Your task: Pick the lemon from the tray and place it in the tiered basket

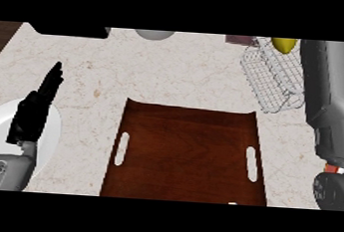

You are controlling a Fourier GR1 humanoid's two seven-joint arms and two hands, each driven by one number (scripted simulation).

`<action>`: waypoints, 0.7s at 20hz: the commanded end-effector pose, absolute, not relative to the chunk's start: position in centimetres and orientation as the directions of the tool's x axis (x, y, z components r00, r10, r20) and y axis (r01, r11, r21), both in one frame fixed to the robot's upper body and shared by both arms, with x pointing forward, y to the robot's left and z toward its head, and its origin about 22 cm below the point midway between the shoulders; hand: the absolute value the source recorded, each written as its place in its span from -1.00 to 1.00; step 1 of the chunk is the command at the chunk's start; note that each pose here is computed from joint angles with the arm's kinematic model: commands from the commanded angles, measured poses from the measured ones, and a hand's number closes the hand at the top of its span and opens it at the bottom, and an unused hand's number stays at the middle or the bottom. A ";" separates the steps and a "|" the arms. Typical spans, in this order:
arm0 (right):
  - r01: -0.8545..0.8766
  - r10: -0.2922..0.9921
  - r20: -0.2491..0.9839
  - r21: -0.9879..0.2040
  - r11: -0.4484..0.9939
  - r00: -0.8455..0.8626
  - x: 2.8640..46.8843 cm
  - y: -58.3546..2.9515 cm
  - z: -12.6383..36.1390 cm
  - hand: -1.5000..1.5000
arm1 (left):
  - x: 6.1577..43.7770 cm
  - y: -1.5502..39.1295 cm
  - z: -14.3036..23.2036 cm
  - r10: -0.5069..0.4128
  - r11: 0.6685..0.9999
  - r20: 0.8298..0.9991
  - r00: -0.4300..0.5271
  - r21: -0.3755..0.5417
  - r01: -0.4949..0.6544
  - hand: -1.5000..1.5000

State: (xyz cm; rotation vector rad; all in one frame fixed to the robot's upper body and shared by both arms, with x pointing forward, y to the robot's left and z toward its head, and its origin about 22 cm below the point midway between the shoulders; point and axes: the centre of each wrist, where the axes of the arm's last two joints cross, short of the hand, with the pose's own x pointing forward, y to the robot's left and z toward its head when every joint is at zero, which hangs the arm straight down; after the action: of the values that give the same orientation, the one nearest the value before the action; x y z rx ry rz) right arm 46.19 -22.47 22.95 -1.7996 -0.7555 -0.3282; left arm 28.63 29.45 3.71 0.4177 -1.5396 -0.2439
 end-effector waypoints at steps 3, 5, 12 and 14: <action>0.730 0.040 0.738 -0.656 -0.190 0.674 44.5 -21.2 23.7 -1.00 | 27.9 30.5 3.0 -0.416 0.897 0.907 0.060 0.421 -0.138 0.00; 0.765 0.044 0.771 -0.621 -0.169 0.636 43.6 -18.9 25.4 -1.00 | 28.2 29.6 3.2 -0.398 0.907 0.915 0.059 0.403 -0.123 0.00; 0.798 0.052 0.807 -0.570 -0.194 0.589 41.2 -19.6 25.5 -1.00 | 28.3 29.6 2.6 -0.417 0.899 0.906 0.071 0.422 -0.115 0.00; 0.832 0.069 0.840 -0.517 -0.201 0.538 40.1 -19.6 26.5 -1.00 | 28.5 29.2 3.5 -0.414 0.902 0.908 0.060 0.419 -0.107 0.00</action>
State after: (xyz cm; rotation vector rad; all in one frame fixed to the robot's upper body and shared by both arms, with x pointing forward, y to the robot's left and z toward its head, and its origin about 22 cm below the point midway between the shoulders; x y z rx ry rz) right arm 41.63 -20.55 24.62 -1.7467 -0.8492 -0.6096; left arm 28.28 29.75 3.05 0.4346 -1.5071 -0.2363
